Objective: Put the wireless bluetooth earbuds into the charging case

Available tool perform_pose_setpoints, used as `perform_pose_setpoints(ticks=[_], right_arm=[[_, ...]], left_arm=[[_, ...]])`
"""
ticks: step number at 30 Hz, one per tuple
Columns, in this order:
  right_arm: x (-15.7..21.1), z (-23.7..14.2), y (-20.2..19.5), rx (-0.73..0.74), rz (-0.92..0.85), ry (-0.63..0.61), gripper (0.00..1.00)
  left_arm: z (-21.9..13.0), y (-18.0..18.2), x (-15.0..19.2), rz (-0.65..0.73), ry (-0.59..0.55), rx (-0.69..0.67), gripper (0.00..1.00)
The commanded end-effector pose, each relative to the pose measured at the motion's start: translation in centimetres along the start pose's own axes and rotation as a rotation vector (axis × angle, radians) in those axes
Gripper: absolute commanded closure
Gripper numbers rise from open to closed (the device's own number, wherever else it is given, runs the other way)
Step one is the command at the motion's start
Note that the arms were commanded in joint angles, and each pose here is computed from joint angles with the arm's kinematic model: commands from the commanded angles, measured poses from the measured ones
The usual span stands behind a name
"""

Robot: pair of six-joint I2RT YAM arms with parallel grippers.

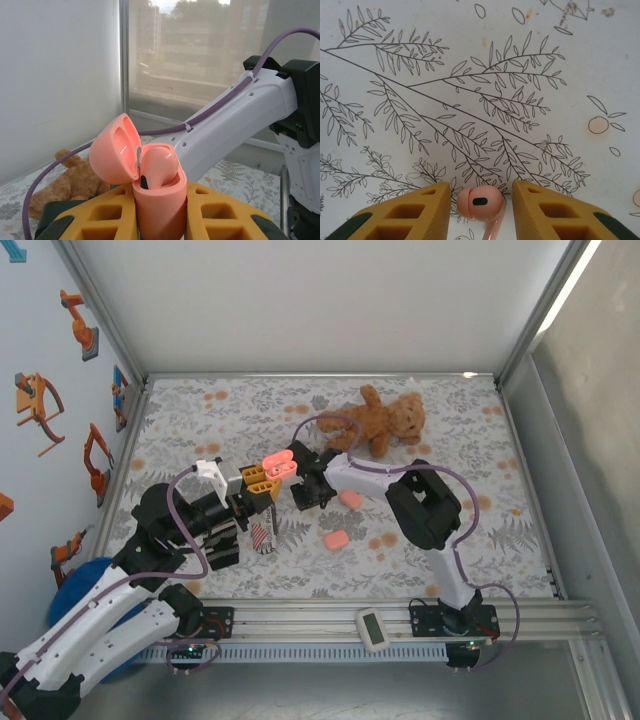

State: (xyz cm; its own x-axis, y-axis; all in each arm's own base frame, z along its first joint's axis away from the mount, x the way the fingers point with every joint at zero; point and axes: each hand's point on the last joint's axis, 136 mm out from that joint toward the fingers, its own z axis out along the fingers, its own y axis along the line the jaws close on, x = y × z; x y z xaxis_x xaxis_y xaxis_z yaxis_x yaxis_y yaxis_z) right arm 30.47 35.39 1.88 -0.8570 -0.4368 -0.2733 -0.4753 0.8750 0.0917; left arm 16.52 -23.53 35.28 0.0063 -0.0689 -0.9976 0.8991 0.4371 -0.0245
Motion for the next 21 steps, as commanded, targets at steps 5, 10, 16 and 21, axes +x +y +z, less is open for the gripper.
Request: perform_pose_setpoints(ticks=[5,10,16,21], right_arm=[[0.2,0.5,-0.3,0.010,0.000,0.017,0.70],[0.0,-0.1,-0.2,0.004,0.000,0.007,0.74],[-0.5,-1.6,-0.2,0.004,-0.005,-0.027,0.76],[-1.0,-3.0,-0.3,0.000,-0.004,-0.066,0.76]], left_arm=[[-0.3,-0.3,-1.8,0.032,-0.043,0.002,1.00],[-0.3,-0.3,-1.9,0.032,-0.044,0.002,1.00],[-0.3,-0.3,-2.0,0.028,-0.048,0.002,1.00],[-0.4,-0.3,-2.0,0.029,-0.048,-0.001,1.00]])
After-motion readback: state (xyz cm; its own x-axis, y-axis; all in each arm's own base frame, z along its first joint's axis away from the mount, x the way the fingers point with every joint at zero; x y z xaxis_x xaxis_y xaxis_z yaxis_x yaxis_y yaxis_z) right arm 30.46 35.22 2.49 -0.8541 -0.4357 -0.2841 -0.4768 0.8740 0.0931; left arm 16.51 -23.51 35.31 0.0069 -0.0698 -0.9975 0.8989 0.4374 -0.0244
